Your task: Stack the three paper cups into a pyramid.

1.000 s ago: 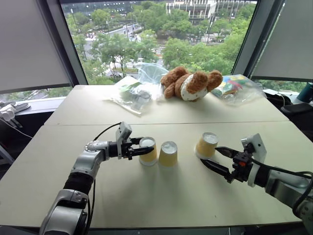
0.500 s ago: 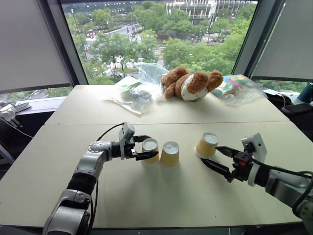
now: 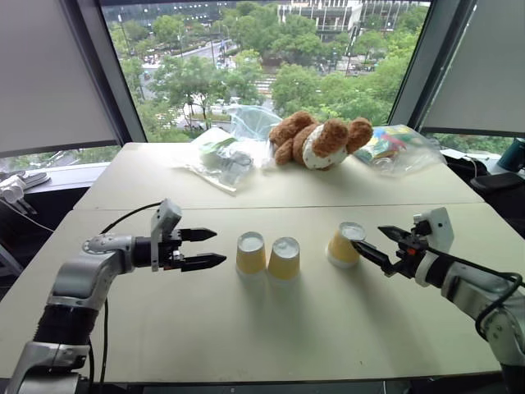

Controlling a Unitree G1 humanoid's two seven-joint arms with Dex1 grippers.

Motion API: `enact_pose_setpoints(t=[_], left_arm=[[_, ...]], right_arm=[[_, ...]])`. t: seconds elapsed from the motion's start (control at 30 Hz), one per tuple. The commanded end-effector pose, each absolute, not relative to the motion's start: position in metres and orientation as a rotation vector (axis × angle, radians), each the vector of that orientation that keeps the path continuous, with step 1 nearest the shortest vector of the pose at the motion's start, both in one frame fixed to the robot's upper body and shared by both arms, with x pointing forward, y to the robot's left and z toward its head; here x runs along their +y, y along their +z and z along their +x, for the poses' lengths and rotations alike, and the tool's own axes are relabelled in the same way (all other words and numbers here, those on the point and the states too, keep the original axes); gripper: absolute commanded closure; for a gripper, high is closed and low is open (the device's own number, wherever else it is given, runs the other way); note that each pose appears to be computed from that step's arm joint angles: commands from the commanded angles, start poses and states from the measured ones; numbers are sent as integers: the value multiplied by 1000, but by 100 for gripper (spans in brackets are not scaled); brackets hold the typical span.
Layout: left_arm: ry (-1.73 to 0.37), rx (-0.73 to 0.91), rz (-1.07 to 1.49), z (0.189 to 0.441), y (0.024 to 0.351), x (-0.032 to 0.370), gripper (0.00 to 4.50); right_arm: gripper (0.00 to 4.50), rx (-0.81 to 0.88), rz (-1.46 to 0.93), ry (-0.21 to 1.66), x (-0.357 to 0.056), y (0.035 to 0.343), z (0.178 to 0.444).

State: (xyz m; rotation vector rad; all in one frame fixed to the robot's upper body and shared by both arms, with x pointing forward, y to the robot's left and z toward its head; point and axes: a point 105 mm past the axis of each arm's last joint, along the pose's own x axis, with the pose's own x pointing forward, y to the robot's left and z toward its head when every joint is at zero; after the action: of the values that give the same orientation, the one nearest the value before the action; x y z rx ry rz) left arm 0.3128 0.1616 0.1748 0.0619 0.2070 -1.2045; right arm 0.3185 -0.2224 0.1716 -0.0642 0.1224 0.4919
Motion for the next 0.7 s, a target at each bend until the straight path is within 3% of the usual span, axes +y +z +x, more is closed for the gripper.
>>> enact_pose_setpoints(t=[0.03,0.53,0.63,0.7], left_arm=[[-1216,178,64,298,192,163,6],[-1135,167,39,292,196,164,6],[-1128,167,38,292,195,165,0],[-1125,168,37,292,195,165,0]], right_arm=[[0,67,-61,514,-218,181,328],[0,69,-14,537,-210,166,359],[80,69,-19,538,-210,165,360],[184,68,-18,538,-210,164,361]])
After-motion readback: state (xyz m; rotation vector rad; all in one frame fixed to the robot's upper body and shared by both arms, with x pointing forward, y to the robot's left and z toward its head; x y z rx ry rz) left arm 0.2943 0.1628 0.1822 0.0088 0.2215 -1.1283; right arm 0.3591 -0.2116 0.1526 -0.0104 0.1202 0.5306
